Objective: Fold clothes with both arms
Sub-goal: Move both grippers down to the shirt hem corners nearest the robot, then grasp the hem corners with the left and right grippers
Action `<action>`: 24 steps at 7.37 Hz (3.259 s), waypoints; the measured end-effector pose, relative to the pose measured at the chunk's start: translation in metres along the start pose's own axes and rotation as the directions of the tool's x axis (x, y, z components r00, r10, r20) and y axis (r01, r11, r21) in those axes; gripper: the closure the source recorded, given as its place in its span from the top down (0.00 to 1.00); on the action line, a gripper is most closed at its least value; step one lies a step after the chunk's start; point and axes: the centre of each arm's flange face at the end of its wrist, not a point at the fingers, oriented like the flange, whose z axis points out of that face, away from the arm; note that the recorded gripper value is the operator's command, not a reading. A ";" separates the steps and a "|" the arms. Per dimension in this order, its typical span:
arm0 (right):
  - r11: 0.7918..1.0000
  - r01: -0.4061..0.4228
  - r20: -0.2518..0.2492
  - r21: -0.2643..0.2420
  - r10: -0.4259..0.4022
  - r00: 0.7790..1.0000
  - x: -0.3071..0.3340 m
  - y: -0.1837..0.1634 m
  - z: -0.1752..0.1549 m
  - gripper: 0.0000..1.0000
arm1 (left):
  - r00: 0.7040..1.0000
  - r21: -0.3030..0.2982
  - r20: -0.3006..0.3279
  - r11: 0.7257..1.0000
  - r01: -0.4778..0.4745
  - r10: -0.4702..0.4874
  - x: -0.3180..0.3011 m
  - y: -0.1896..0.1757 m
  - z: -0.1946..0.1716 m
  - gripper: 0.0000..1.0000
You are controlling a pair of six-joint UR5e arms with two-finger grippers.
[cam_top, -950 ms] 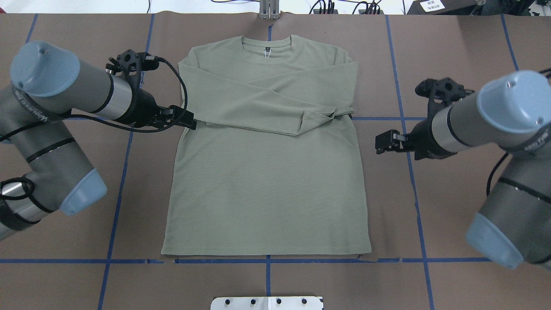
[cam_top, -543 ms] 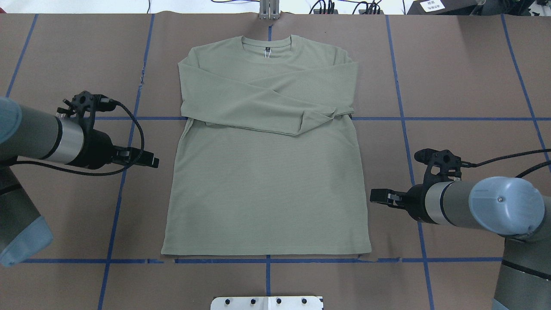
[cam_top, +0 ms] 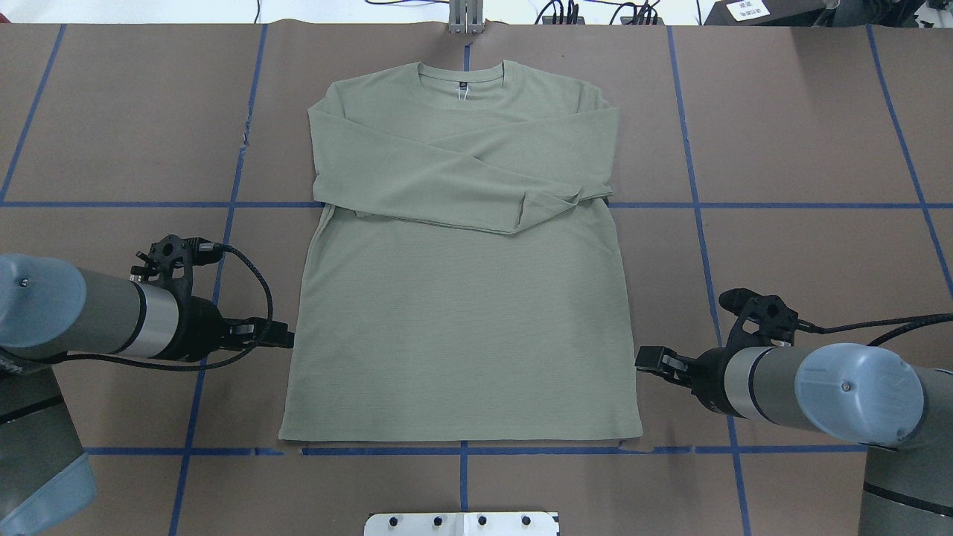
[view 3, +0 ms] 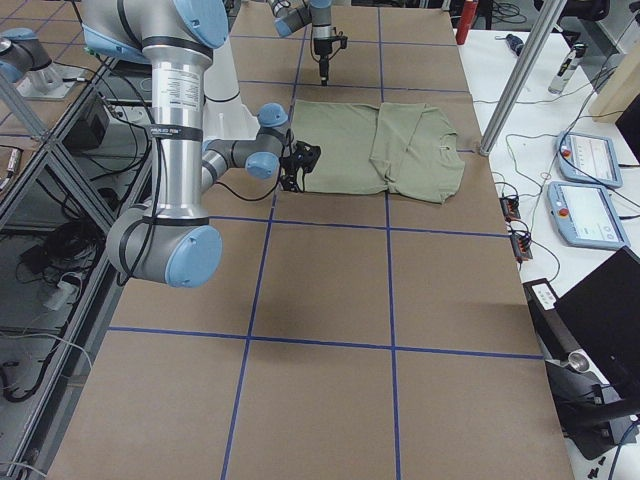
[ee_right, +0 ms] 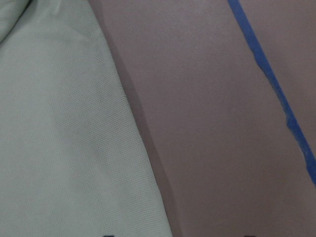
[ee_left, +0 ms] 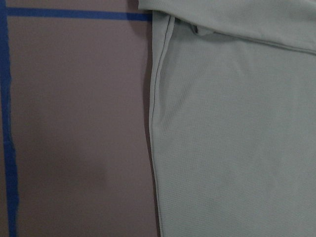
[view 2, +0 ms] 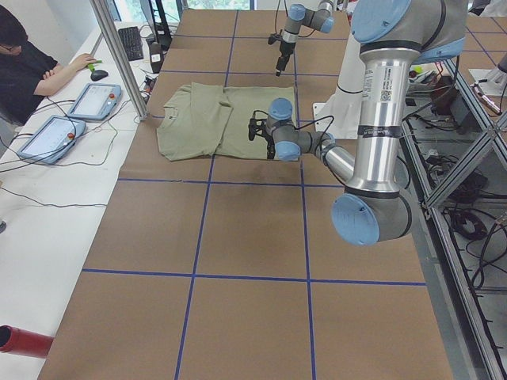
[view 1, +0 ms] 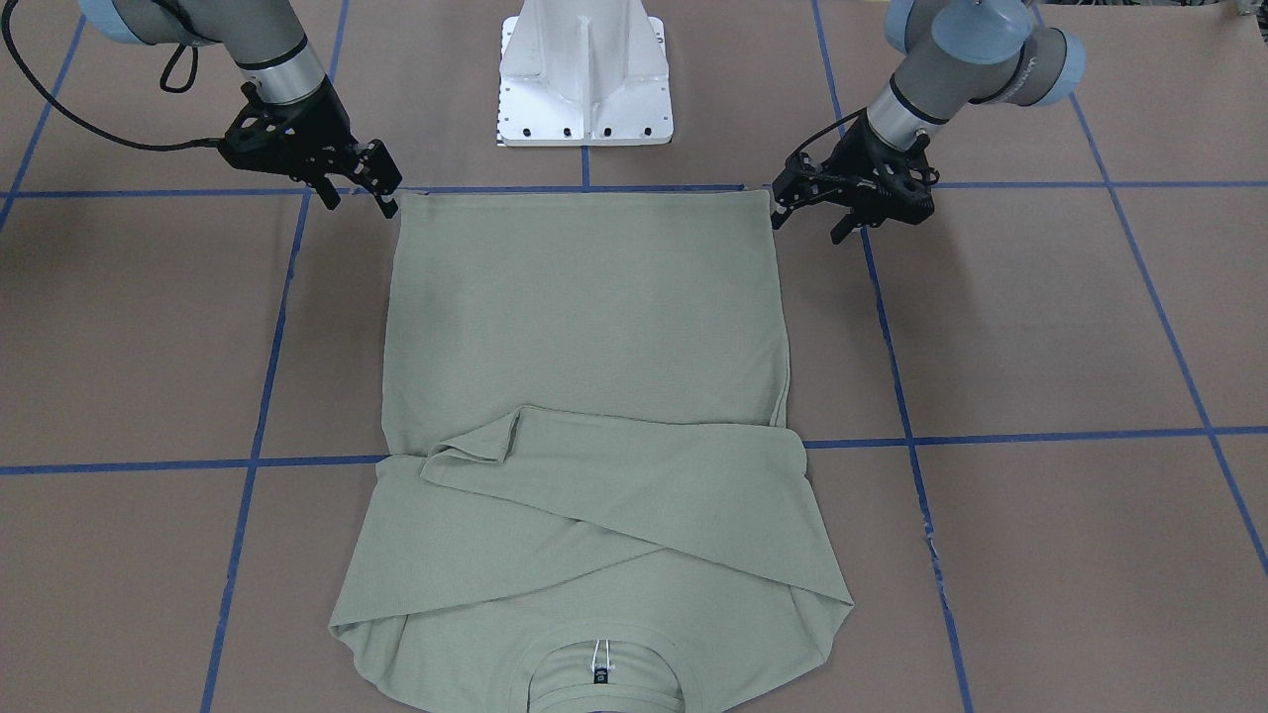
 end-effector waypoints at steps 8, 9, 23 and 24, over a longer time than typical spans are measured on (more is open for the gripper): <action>0.998 -0.059 0.004 0.009 0.059 0.998 -0.001 0.000 0.000 0.92 | 0.989 -0.074 0.072 0.988 0.135 -0.130 0.008 0.086 0.053 0.70; 0.998 -0.059 0.004 0.009 0.059 0.998 -0.001 0.000 0.000 0.92 | 0.989 -0.073 0.079 0.988 0.134 -0.128 0.005 0.089 0.054 0.61; 0.993 -0.116 -0.015 0.014 0.116 0.993 0.005 0.000 0.003 0.87 | 0.994 -0.064 0.013 0.991 0.113 -0.113 0.031 0.094 0.029 0.00; 0.992 -0.123 -0.029 0.017 0.123 0.992 0.006 0.004 0.006 0.86 | 0.994 -0.057 -0.008 0.992 0.113 -0.113 0.037 0.091 0.019 0.00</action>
